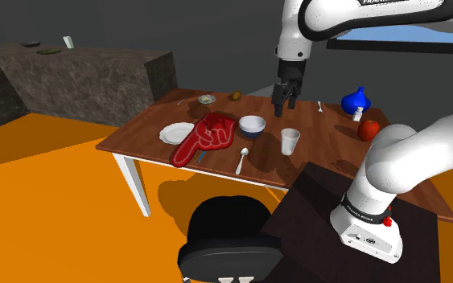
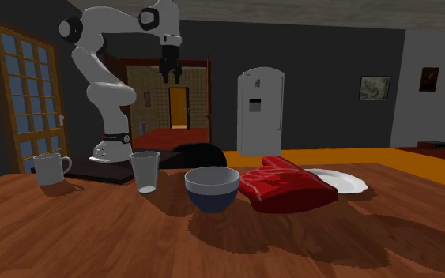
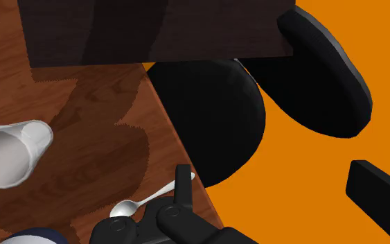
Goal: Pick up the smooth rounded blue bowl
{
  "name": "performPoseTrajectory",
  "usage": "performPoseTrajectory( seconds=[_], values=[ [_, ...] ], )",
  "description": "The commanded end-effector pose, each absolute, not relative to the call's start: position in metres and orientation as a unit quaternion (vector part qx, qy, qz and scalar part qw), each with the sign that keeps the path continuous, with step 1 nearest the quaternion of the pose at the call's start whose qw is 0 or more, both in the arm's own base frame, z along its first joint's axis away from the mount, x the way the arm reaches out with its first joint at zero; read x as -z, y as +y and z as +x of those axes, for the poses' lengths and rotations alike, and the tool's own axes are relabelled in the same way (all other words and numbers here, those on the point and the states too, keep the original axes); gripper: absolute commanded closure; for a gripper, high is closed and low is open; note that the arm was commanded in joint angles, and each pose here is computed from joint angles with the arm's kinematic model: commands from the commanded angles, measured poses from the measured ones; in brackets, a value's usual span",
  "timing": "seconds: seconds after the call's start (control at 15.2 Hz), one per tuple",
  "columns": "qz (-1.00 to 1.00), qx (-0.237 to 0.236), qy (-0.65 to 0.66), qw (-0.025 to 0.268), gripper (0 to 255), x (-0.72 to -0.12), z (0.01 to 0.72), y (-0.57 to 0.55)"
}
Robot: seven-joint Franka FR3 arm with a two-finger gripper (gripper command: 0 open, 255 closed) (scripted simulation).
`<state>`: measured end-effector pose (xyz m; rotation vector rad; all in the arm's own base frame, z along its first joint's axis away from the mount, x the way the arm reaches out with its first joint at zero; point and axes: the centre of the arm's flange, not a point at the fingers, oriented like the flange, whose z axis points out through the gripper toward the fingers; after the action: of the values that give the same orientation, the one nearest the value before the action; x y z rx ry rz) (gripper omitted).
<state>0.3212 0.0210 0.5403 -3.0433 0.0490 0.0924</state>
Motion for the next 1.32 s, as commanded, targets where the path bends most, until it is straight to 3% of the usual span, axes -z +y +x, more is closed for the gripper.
performPoseTrajectory(
  seconds=[0.0, 1.25],
  values=[
    [-0.998, -0.03, 0.016, 0.048, 0, -0.54, 0.321, 0.021],
    [-0.998, -0.032, 0.023, 0.045, 0, -0.417, 0.459, -0.147]
  ],
)
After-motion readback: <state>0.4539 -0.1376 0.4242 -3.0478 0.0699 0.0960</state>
